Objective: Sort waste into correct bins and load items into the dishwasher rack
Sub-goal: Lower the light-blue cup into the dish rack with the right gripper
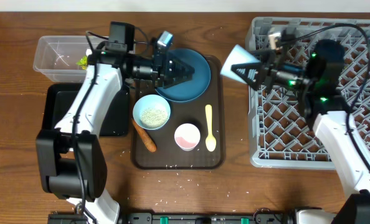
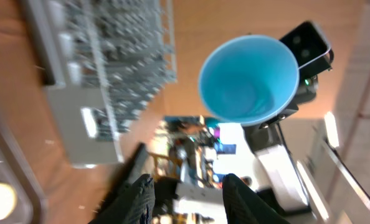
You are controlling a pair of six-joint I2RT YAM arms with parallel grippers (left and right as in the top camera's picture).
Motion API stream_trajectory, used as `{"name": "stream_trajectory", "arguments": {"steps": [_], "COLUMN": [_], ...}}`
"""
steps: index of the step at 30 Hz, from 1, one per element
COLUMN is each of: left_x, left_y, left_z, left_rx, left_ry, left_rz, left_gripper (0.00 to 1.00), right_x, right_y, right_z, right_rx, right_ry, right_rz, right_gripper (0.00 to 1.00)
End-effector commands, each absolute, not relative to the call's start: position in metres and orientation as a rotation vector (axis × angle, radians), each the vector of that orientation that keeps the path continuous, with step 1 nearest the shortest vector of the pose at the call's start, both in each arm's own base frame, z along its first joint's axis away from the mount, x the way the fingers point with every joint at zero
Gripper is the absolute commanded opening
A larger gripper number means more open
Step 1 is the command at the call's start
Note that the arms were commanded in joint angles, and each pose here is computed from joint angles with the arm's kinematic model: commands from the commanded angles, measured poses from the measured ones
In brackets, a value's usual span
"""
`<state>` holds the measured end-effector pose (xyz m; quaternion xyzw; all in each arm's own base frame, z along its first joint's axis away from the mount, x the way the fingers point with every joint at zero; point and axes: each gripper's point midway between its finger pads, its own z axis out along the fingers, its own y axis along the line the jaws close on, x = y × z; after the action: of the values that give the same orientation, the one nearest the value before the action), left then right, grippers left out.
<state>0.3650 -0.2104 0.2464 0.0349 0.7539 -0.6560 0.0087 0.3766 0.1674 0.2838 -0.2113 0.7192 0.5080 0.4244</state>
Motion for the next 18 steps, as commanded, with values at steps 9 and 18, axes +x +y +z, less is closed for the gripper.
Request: {"name": "stream_trajectory", "arguments": {"steps": [9, 18], "left_x": [0.408, 0.401], "left_y": [-0.168, -0.149], "left_z": [0.195, 0.168], "left_rx": [-0.132, -0.194], "left_ry": [2.554, 2.682], "left_rz": [-1.434, -1.216], "left_gripper": [0.43, 0.43], "right_x": [0.388, 0.328], "right_y": [0.045, -0.023], "right_z": [0.255, 0.277], "right_rx": [0.014, 0.213], "right_ry": [2.115, 2.342], "right_rz": [0.544, 0.036], "right_gripper": [0.56, 0.6]}}
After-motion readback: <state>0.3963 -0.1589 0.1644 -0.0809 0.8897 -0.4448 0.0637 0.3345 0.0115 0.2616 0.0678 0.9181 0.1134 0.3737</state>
